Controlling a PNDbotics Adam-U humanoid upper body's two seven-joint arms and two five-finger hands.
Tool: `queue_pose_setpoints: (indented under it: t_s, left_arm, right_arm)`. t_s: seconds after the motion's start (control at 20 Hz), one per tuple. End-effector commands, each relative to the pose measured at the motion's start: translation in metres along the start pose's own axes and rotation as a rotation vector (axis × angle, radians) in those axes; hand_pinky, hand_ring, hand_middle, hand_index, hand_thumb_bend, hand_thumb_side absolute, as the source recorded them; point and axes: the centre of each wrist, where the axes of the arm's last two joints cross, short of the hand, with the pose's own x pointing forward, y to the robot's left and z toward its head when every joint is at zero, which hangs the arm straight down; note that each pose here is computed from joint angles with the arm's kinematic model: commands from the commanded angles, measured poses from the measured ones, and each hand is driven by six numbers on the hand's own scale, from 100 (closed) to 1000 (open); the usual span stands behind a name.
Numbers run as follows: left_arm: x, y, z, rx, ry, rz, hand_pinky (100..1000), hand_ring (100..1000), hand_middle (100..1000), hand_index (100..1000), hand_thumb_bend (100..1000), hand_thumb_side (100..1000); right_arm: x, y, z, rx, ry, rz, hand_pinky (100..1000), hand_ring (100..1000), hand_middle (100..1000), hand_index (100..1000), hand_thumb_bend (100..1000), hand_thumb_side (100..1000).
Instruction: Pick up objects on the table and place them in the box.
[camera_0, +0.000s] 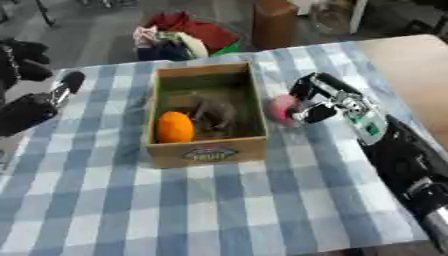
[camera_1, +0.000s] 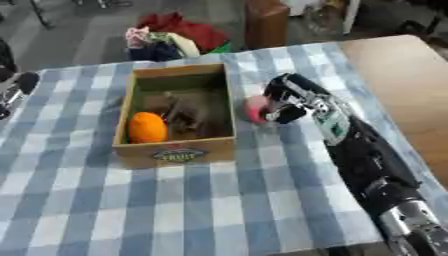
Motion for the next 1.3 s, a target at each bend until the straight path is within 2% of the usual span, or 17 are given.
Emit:
queue_pose_setpoints:
  t_s: [0.05,0.25,0.45,0.6,0.7,0.8,0.95,1.0,1.05,1.15,1.2,1.3]
  left_arm:
    - [0.005,0.007,-0.002,0.012,-0.021,-0.010,661,576,571,725,581,302]
    - [0.002,0.007,0.000,0.015,-0.010,-0.008,662,575,571,725,577,304]
    - [-0.002,0.005,0.004,0.009,0.004,-0.002,656,567,562,724,568,288]
    - [-0.003,0.003,0.004,0.023,0.006,0.010,656,567,562,724,568,288]
    - [0.002,0.000,0.002,0.027,-0.018,0.029,650,561,555,722,559,275]
    - [0.007,-0.003,0.000,0.028,-0.038,0.047,650,561,555,723,558,276]
    - [0.013,-0.008,-0.003,0.009,-0.059,0.064,650,561,555,723,557,276]
    - [0.014,-0.009,-0.003,0.003,-0.063,0.068,650,562,556,724,557,277]
    - [0.015,-0.011,-0.004,-0.004,-0.066,0.073,650,562,556,724,557,277]
    - [0.016,-0.014,-0.004,-0.014,-0.069,0.080,650,561,555,724,557,276]
    - [0.016,-0.015,-0.004,-0.017,-0.069,0.083,650,561,555,724,557,276]
    - [0.017,-0.016,-0.005,-0.021,-0.070,0.086,650,561,555,724,557,276]
  right_arm:
    - [0.006,-0.023,-0.003,-0.108,0.005,0.042,527,481,252,340,127,100]
    - [0.022,-0.055,-0.003,-0.256,-0.036,0.044,520,485,249,339,136,100]
    - [0.052,-0.090,-0.007,-0.353,-0.141,0.043,520,489,261,353,138,100]
    - [0.066,-0.099,-0.008,-0.364,-0.189,0.041,520,489,261,353,138,100]
    - [0.086,-0.093,-0.017,-0.321,-0.263,0.051,531,496,275,367,152,100]
    - [0.098,-0.082,-0.025,-0.267,-0.300,0.054,534,498,279,372,154,100]
    - [0.106,-0.055,-0.035,-0.174,-0.314,0.056,535,500,284,377,161,100]
    - [0.109,-0.047,-0.038,-0.149,-0.318,0.058,536,501,284,378,237,100]
    - [0.112,-0.037,-0.041,-0.118,-0.325,0.058,536,501,286,379,161,100]
    - [0.120,-0.019,-0.046,-0.069,-0.340,0.061,538,504,295,389,168,100]
    - [0.123,-0.012,-0.048,-0.051,-0.348,0.065,548,516,336,430,213,100]
    - [0.127,-0.005,-0.050,-0.034,-0.361,0.074,554,528,368,463,245,100]
